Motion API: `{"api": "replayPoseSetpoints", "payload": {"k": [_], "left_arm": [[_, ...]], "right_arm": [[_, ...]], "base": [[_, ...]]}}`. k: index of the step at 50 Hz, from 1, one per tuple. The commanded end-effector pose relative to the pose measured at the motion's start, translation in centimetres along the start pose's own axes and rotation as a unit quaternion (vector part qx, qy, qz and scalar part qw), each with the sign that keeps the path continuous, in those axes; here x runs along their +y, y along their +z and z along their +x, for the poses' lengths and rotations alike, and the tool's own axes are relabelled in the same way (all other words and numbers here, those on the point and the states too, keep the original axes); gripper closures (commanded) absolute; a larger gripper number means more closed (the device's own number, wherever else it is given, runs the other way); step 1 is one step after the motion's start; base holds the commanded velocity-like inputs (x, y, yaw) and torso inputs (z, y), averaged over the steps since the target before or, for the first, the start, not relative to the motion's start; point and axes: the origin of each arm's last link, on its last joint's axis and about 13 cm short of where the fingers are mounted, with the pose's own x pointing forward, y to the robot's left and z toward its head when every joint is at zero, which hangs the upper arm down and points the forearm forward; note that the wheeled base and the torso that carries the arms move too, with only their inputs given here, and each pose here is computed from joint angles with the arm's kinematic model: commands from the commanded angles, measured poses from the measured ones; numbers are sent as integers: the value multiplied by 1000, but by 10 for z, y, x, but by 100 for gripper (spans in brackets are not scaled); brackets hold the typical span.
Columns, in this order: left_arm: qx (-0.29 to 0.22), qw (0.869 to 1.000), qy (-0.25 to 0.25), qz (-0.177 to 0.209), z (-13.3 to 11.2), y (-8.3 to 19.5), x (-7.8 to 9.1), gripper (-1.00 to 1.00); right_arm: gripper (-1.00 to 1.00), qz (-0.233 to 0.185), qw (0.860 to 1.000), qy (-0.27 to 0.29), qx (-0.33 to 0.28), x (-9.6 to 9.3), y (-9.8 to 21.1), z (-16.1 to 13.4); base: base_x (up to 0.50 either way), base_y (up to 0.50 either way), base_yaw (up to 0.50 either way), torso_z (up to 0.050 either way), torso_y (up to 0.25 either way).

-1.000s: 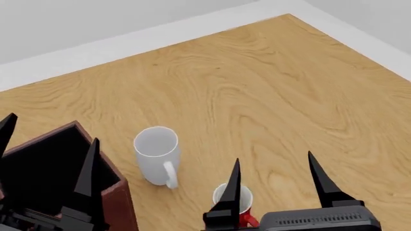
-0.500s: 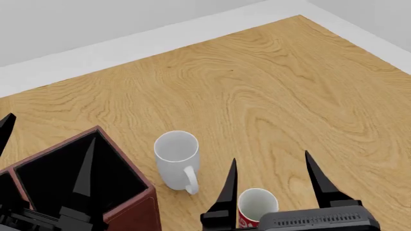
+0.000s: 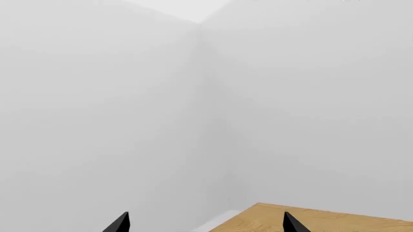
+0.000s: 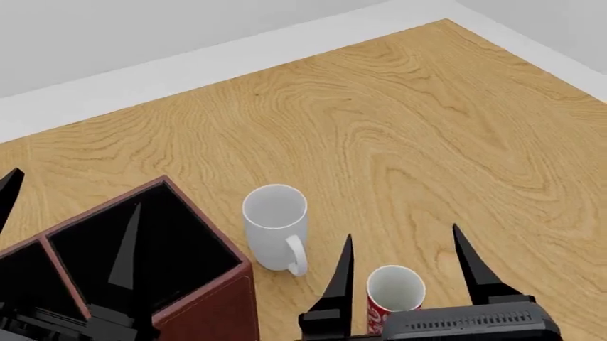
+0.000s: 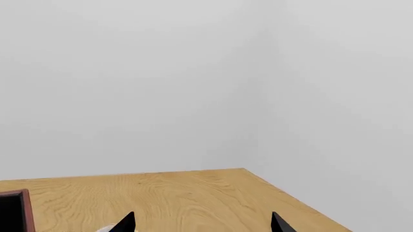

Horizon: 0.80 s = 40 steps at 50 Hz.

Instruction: Pick up the book and place it in the right compartment of the caddy.

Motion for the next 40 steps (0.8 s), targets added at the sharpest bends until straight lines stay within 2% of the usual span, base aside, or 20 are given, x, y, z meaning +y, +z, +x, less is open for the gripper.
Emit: {"api": "replayPoseSetpoints", "payload": {"k": [1, 4, 5, 15, 19, 21, 27, 28, 30, 33, 35, 36, 39, 40], "left_arm": [[1, 1000, 0, -2, 0, -1, 0, -100], [1, 1000, 1, -1, 0, -1, 0, -100], [1, 1000, 2, -1, 0, -1, 0, -100], [3, 1000, 14, -19, 0, 6, 2, -100], [24, 996, 12, -80, -1, 15, 5, -100], [24, 995, 3, -92, 0, 21, 6, -100], [38, 992, 0, -121, 8, 50, 13, -100], [42, 989, -8, -140, 8, 58, 13, -100], [53, 989, -3, -137, 10, 67, 15, -100], [69, 983, -28, -170, 9, 90, 15, -100], [74, 982, -41, -168, 8, 103, 14, -100], [87, 984, -49, -149, 8, 108, 14, -100], [103, 980, -86, -145, 2, 125, 11, -100], [109, 981, -87, -132, 1, 131, 10, -100]], "right_arm": [[-100, 7, 1000, 1, 1, -1, -1, 0], [-100, 4, 1000, 0, -2, -1, -1, 1], [-100, -1, 1000, -11, 6, -1, -1, 1], [-100, 13, 1000, 6, -8, 0, 0, 0], [-100, 16, 1000, 1, -11, -2, 1, -1], [-100, 16, 1000, 0, -11, -2, 1, -1], [-100, 10, 1000, -9, -7, -4, 4, -4], [-100, 7, 1000, -11, -5, -4, 4, -4], [-100, 10, 1000, -13, -7, -4, 5, -4], [-100, 9, 1000, -19, -9, -5, 7, -6], [-100, 10, 1000, -22, -10, -6, 9, -7], [-100, 12, 1000, -23, -11, -7, 9, -8], [-100, 15, 999, -29, -13, -9, 11, -10], [-100, 17, 999, -30, -13, -10, 12, -11]], "base": [[-86, 54, -500, 0, 0], [-73, 47, -500, 0, 0], [0, 0, 0, 0, 0], [0, 0, 0, 0, 0], [0, 0, 0, 0, 0], [0, 0, 0, 0, 0], [0, 0, 0, 0, 0], [0, 0, 0, 0, 0], [0, 0, 0, 0, 0], [0, 0, 0, 0, 0], [0, 0, 0, 0, 0], [0, 0, 0, 0, 0], [0, 0, 0, 0, 0], [0, 0, 0, 0, 0]]}}
